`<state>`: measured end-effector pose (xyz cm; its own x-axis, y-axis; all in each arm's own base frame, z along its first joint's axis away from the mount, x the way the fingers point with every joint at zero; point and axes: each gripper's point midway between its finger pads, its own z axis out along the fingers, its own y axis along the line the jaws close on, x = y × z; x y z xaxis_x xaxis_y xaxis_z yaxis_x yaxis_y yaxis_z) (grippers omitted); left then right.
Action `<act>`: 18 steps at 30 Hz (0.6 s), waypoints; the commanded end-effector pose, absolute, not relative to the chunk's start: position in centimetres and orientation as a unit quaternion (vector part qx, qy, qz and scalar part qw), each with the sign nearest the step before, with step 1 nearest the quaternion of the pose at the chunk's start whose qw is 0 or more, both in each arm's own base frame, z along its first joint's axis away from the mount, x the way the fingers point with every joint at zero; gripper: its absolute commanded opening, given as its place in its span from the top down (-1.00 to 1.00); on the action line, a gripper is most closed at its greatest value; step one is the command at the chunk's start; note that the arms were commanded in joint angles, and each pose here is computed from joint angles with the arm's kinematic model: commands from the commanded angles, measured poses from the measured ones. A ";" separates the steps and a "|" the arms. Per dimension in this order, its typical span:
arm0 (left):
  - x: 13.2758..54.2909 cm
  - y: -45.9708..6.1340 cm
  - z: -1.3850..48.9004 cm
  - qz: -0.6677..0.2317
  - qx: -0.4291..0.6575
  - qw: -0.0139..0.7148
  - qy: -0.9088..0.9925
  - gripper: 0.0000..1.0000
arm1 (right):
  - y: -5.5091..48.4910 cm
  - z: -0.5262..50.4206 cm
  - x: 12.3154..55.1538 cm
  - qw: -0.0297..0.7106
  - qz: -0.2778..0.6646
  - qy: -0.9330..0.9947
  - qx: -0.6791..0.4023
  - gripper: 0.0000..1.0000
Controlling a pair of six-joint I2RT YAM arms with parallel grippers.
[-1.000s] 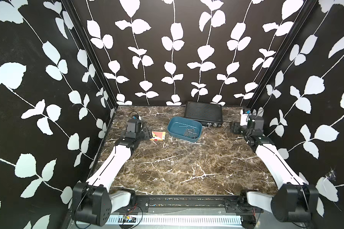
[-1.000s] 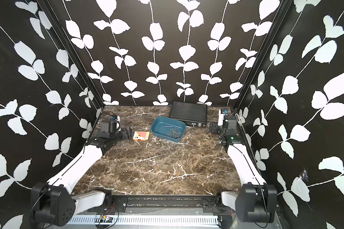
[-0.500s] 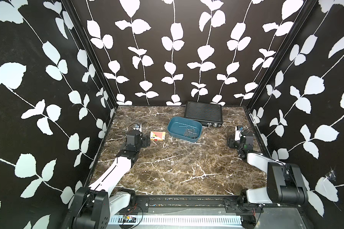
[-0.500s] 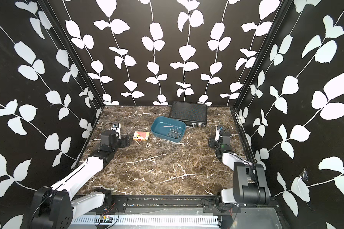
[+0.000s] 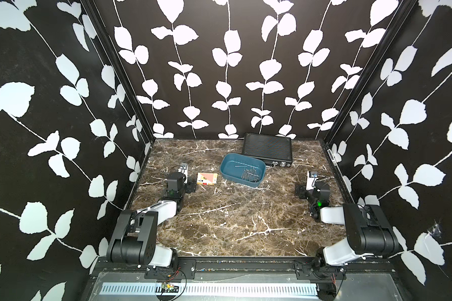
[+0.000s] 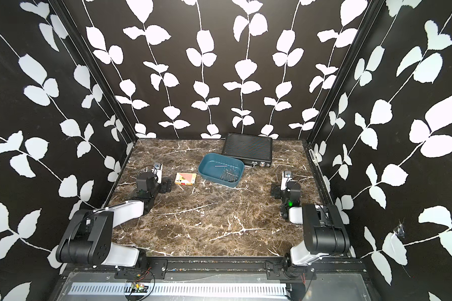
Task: Put the nails on the desktop into the storage box
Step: Reset both arms
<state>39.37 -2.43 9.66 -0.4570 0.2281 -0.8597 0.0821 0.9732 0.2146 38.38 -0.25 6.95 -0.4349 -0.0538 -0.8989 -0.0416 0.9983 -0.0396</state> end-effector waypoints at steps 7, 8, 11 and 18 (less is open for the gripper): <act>40.1 -1.9 9.8 0.053 0.085 0.568 0.817 -0.96 | 0.0 9.1 39.7 0.558 -0.021 0.829 -0.035 -0.99; 40.1 -1.7 9.6 0.051 0.079 0.574 0.814 -0.97 | 0.1 9.1 39.7 0.558 -0.021 0.829 -0.036 -0.99; 40.2 -1.5 9.5 0.045 0.075 0.568 0.818 -0.97 | 0.0 9.1 39.7 0.558 -0.022 0.829 -0.036 -0.99; 40.4 -1.0 9.4 0.041 0.065 0.568 0.819 -0.97 | 0.0 9.0 39.7 0.558 -0.022 0.829 -0.036 -0.99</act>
<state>40.11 -0.94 8.35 -0.3849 0.1721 -0.9068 0.0597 0.9850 0.1617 38.43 0.00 6.99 -0.4343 -0.0766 -0.8975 -0.0411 0.9970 -0.0651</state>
